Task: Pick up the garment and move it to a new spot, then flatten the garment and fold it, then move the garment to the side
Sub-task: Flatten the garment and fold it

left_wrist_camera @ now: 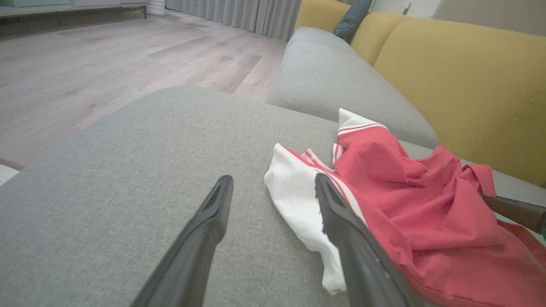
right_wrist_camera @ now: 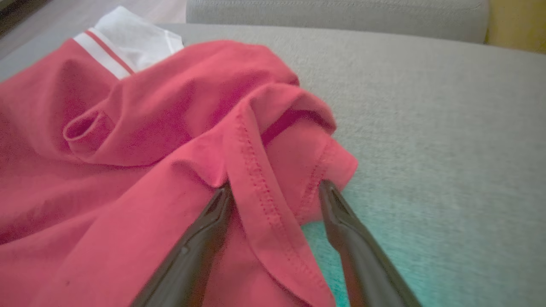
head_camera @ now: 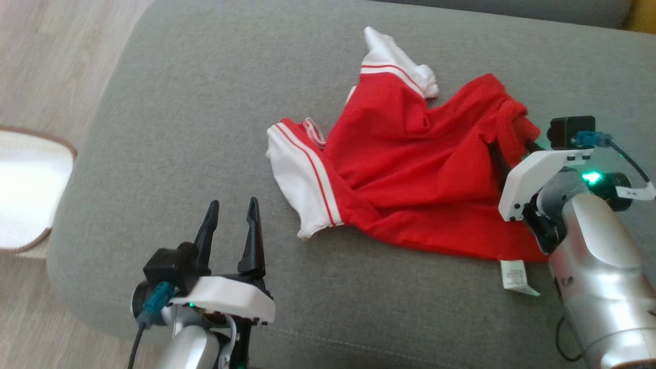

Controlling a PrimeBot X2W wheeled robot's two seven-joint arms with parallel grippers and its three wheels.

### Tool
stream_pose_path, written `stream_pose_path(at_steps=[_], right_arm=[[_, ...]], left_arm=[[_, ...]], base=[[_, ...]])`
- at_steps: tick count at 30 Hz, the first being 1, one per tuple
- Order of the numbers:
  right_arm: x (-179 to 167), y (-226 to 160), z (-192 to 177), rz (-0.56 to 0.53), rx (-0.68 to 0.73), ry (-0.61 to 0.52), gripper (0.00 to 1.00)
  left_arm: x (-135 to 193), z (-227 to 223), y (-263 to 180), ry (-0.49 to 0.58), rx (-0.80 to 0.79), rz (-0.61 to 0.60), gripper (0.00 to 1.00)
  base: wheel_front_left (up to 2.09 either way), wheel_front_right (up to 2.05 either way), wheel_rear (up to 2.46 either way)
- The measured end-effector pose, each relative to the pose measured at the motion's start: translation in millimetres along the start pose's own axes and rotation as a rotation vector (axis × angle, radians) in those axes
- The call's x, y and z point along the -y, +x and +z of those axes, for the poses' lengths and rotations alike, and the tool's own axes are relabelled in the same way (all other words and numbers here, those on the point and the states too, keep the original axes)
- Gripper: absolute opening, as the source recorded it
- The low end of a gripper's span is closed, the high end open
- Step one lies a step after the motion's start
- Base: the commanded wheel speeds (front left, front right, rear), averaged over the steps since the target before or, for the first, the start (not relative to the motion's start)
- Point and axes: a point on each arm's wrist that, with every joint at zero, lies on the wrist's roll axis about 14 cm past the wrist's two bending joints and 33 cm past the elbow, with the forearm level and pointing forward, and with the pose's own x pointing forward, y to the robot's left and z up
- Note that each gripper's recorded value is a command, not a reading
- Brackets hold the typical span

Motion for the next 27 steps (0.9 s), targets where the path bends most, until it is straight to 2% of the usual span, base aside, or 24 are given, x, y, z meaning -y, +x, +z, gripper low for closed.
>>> stream_pose_path(at_steps=[1,2,3,7,13,14,17,22,23,24,27], right_arm=[[-3,4,-3,0.009,-0.017,0.000,0.41],[-5,7,-6,0.016,-0.032,-0.006,0.12],[-5,10,-7,0.018,-0.042,-0.012,0.00],[19,19,10,-0.023,-0.012,-0.050,0.00],[86,17,72,-0.162,0.127,-0.124,0.00],[86,17,72,-0.162,0.127,-0.124,0.00],[116,12,98,-0.231,0.179,-0.152,0.00],[142,14,106,-0.295,0.188,-0.146,0.00],[145,15,102,-0.301,0.184,-0.135,0.41],[147,15,100,-0.307,0.182,-0.130,1.00],[148,11,100,-0.316,0.214,-0.132,1.00]], left_arm=[[-2,-1,0,-0.003,-0.002,0.008,1.00],[-4,-1,-1,-0.003,-0.004,0.016,1.00],[-6,-2,-1,-0.003,-0.007,0.024,1.00],[-12,-5,-2,-0.005,-0.015,0.042,1.00],[-20,-3,1,0.001,-0.010,0.071,1.00],[-20,-3,1,0.001,-0.010,0.071,1.00],[-21,-5,2,0.007,-0.013,0.070,1.00],[-21,-9,5,0.004,-0.024,0.074,1.00],[-21,-10,5,0.003,-0.027,0.075,1.00],[-21,-11,6,0.003,-0.030,0.075,1.00],[-15,-13,9,0.006,-0.033,0.052,1.00]], base=[[0.00,0.00,0.00],[0.00,0.00,0.00],[0.00,0.00,0.00],[0.00,0.00,0.00],[0.00,0.00,0.00],[0.00,0.00,0.00],[0.00,0.00,0.00],[0.00,0.00,0.00],[0.00,0.00,0.00],[0.00,0.00,0.00],[0.00,0.00,0.00]])
